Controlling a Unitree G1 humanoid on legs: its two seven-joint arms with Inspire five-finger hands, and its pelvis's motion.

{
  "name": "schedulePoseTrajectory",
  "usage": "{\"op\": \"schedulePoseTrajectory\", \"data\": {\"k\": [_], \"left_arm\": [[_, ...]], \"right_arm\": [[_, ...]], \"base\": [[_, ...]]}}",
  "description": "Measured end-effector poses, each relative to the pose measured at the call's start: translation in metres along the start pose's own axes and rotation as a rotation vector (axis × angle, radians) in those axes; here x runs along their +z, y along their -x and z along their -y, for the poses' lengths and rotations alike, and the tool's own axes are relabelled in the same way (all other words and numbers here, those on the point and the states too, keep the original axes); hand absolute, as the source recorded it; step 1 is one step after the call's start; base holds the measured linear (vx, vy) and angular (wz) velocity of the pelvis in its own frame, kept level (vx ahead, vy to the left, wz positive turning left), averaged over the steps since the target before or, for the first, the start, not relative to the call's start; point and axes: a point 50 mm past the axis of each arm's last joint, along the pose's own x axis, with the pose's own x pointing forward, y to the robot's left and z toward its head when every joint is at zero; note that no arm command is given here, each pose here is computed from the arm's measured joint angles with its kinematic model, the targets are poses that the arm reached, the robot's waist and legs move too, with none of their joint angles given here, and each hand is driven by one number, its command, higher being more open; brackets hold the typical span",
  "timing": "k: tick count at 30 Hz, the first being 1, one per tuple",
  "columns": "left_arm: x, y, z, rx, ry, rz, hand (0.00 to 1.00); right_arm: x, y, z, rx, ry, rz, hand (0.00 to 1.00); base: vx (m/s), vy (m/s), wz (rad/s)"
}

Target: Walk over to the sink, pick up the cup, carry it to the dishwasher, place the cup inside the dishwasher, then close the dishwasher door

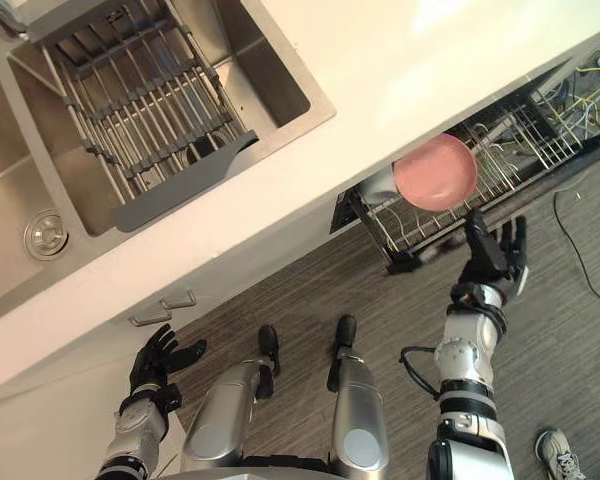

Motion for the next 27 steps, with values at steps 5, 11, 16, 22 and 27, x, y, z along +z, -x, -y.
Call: {"op": "schedulePoseTrajectory", "data": {"k": [5,11,16,22,27], "left_arm": [[0.002,-0.001,-0.005,-0.001,-0.028,0.008,0.90],[0.002,-0.001,-0.009,-0.004,-0.045,0.005,0.90],[0.000,-0.001,-0.009,-0.003,-0.047,-0.006,0.90],[-0.004,0.001,-0.008,-0.017,-0.061,-0.020,0.90],[-0.012,0.006,-0.008,-0.038,-0.077,-0.050,0.90]], "right_arm": [[0.001,-0.025,-0.037,0.086,0.064,-0.036,0.90],[0.005,-0.036,-0.055,0.171,0.186,-0.044,0.90],[0.004,-0.041,-0.057,0.169,0.235,-0.054,0.90],[-0.012,-0.016,-0.008,0.213,0.527,-0.171,0.90],[-0.047,0.045,0.075,0.117,0.722,-0.427,0.90]], "base": [[0.00,-0.027,0.21],[-0.03,0.010,0.06],[-0.07,0.013,0.05],[0.01,-0.012,0.07],[0.11,0.020,0.07]]}}
